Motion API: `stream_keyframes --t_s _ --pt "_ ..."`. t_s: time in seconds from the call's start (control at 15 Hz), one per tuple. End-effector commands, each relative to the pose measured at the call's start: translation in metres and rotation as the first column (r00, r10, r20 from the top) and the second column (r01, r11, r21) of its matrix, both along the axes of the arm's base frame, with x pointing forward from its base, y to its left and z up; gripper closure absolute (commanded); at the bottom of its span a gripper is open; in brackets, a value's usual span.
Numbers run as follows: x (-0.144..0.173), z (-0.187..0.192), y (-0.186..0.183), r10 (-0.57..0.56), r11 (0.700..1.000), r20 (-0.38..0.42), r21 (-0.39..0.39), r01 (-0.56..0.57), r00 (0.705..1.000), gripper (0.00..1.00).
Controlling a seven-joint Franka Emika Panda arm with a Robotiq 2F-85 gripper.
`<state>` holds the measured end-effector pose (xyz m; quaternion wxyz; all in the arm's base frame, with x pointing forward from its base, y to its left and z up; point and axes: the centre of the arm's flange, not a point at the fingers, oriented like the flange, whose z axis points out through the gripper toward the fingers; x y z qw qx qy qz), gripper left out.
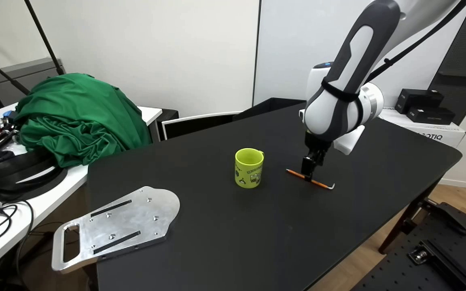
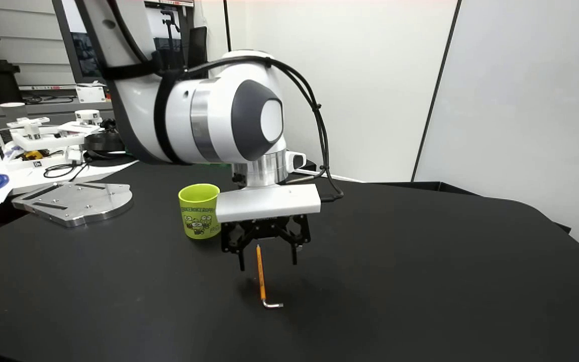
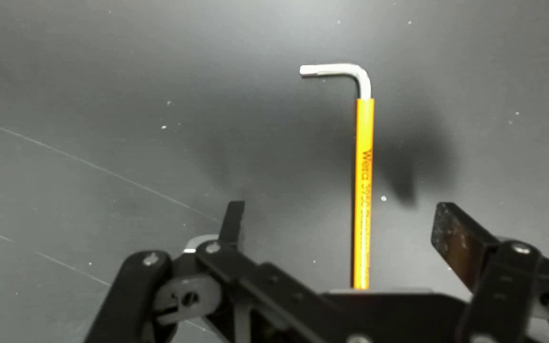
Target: Pick up the orange object from the table and put it in the cup.
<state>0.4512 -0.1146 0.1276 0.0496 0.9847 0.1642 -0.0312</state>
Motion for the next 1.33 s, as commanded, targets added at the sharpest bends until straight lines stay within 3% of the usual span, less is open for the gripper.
stream_keyframes --t_s 0.0,0.47,1.27 --pt "-0.001 0.002 -0.002 -0.043 0.999 0.053 0.021 0.042 0.998 0.0" --pt "0.007 -0.004 -0.004 -0.105 0.992 0.052 0.07 0.101 0.993 0.0" --pt "0.02 -0.024 0.003 -0.094 0.993 0.028 0.08 0.091 0.995 0.0"
